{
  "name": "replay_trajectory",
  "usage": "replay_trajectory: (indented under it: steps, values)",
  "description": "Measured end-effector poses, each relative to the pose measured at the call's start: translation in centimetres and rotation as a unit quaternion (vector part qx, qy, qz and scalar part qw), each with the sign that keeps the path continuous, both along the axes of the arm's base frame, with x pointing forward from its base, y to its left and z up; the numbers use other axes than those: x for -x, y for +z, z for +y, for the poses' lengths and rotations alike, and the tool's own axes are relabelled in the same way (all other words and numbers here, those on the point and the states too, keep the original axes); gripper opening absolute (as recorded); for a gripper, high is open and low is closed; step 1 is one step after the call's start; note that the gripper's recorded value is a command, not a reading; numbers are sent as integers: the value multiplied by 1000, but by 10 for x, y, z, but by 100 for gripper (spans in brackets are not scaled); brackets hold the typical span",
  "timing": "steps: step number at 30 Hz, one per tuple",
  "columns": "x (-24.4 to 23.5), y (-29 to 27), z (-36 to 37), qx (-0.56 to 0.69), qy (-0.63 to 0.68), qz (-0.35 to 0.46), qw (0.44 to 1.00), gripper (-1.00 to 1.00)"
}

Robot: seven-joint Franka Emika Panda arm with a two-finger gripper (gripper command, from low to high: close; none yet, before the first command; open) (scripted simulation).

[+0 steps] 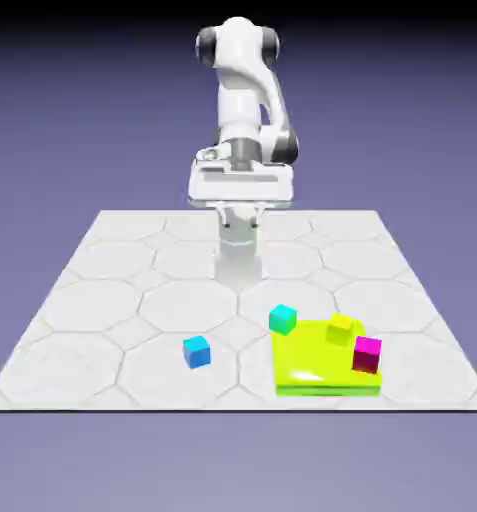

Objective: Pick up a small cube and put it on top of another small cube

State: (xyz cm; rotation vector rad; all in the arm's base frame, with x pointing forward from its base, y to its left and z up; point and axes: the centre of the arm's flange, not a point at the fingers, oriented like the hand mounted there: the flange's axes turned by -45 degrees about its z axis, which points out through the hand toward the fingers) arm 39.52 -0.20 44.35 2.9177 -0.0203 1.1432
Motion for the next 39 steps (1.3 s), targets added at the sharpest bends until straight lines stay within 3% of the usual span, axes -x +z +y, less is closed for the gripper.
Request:
replay_trajectory:
  steps: [9, 19, 27, 28, 39]
  values:
    - [-21, -117, -56, -109, -236, 172, 950, 0]
    - [2, -246, -104, -217, -491, 327, 777, 0]
    - [3, -312, -102, -219, -495, 329, 774, 0]
    - [4, -318, -101, -219, -495, 329, 774, -100]
    - [0, -239, -85, -209, -475, 334, 787, -100]
